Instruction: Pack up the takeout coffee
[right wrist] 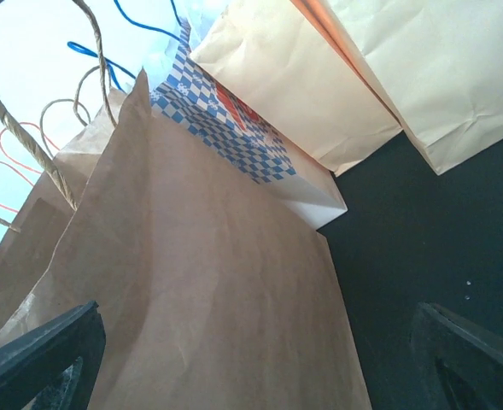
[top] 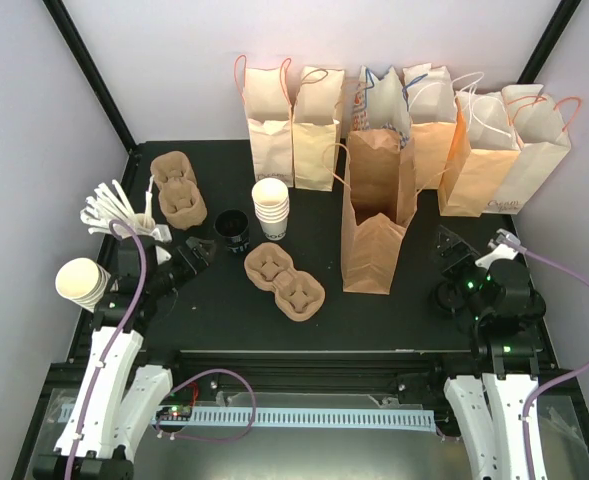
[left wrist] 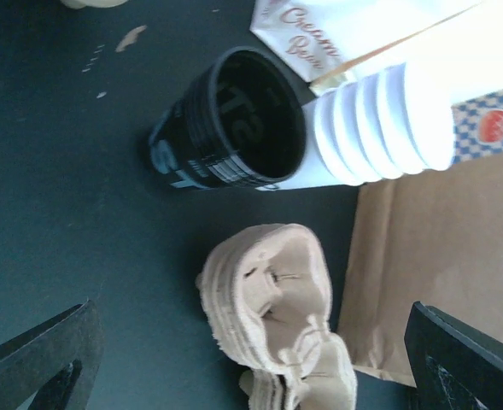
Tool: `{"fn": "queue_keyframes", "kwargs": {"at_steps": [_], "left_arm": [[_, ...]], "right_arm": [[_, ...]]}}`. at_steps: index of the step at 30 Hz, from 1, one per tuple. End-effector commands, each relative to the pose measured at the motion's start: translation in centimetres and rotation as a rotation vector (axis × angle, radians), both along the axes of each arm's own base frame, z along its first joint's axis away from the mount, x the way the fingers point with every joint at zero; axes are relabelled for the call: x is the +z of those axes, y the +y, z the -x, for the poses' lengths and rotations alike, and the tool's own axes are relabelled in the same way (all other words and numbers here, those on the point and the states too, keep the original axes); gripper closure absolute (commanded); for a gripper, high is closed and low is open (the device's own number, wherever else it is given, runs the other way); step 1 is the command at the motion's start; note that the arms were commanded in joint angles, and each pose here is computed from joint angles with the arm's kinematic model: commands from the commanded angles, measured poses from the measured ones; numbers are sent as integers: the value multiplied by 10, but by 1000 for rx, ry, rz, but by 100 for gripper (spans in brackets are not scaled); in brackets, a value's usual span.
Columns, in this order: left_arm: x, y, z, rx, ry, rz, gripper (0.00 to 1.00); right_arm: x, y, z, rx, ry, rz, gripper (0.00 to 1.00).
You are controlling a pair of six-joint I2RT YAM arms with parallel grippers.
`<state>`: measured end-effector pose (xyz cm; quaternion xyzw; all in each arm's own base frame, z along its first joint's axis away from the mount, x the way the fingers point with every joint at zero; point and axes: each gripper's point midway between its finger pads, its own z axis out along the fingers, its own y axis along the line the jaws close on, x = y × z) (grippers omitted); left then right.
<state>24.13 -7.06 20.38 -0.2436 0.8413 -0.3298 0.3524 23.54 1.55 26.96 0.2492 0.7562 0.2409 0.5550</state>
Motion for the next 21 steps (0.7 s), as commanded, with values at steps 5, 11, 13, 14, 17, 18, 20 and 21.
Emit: {"fn": "queue_keyframes", "kwargs": {"at_steps": [5, 11, 13, 14, 17, 18, 20, 21], "left_arm": [[-43, 33, 23, 156, 254, -112, 1], [-62, -14, 17, -76, 277, 53, 1], [-69, -28, 18, -119, 299, 114, 1], [-72, -34, 19, -136, 308, 130, 1], [-79, -43, 23, -162, 327, 117, 1], [-80, -45, 24, -168, 332, 107, 1], [-80, -50, 27, -181, 335, 65, 1], [-79, -51, 28, -185, 332, 38, 1]], "right_arm": [[-9, 17, -5, 74, 56, -96, 0], [-31, 27, -11, 117, 146, -149, 0], [-42, 34, -14, 153, 208, -157, 0], [-47, 35, -15, 162, 236, -154, 0], [-68, 37, -10, 181, 340, -121, 0], [-82, 37, -6, 189, 397, -108, 0], [-111, 37, 4, 195, 519, -93, 0], [-123, 39, 9, 205, 561, -90, 0]]}}
